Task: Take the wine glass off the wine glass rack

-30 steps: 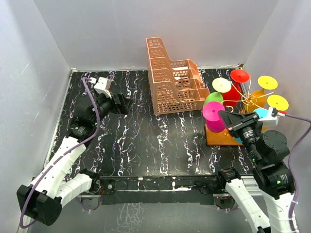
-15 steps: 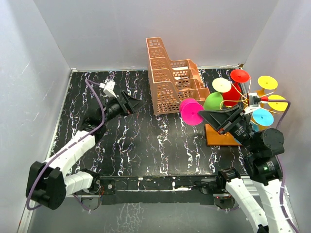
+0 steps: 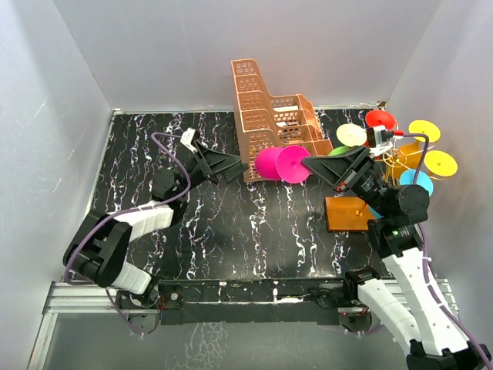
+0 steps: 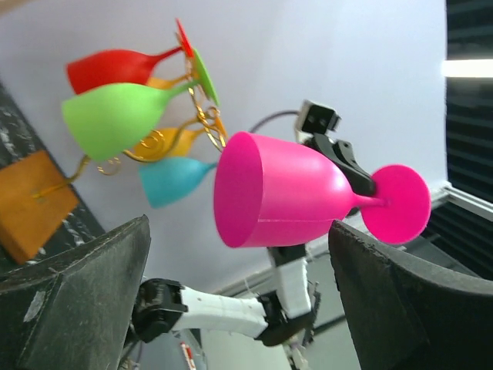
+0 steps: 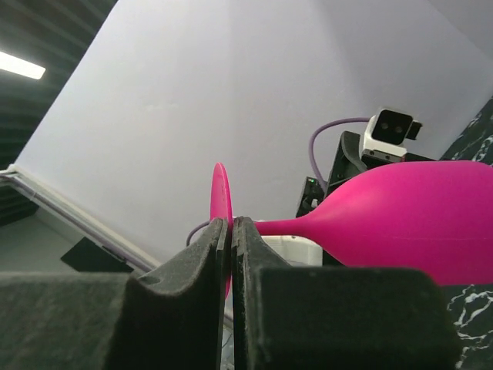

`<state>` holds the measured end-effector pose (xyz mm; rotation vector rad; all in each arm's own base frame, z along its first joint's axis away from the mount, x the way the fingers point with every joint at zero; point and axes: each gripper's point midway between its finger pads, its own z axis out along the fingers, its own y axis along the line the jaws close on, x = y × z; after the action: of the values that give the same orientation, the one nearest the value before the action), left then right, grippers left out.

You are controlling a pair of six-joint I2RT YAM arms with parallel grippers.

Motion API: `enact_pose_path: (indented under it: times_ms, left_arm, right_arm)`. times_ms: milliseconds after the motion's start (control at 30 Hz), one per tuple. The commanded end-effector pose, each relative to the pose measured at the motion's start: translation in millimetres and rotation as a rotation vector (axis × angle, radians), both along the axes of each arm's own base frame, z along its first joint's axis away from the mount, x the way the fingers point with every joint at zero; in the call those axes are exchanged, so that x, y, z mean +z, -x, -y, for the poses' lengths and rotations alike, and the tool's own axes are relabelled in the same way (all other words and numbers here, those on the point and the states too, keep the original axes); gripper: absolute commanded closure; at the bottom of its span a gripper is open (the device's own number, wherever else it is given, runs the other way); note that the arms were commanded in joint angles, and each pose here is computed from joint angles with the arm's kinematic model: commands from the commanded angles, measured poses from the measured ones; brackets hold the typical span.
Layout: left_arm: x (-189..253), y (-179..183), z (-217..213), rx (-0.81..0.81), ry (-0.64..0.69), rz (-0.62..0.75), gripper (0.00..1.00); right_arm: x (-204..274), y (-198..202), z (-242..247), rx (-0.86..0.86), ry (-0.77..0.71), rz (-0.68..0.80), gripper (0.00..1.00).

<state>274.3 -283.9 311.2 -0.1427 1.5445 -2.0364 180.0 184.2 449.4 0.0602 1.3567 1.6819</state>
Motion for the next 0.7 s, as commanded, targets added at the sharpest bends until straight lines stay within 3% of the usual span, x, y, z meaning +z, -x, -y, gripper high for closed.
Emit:
enact_pose_path:
  times_ms: [0,133,300,667]
  left_arm:
    - [46,39,-1,-0.114,0.169,0.156,0.03]
    - [42,40,4,-0.139,0.19,0.132,0.04]
    - [43,47,12,-0.199,0.223,0.11,0.12]
    - [74,75,13,-0.233,0.274,0.193,0.16]
  right_arm:
    - [21,23,-6,0.167,-0.109,0.048,0.92]
    - [17,23,-3,0.173,-0.155,0.04,0.92]
    - [15,17,2,0.124,-0.177,0.025,0.92]
    - [13,11,6,0.019,-0.111,0.016,0.92]
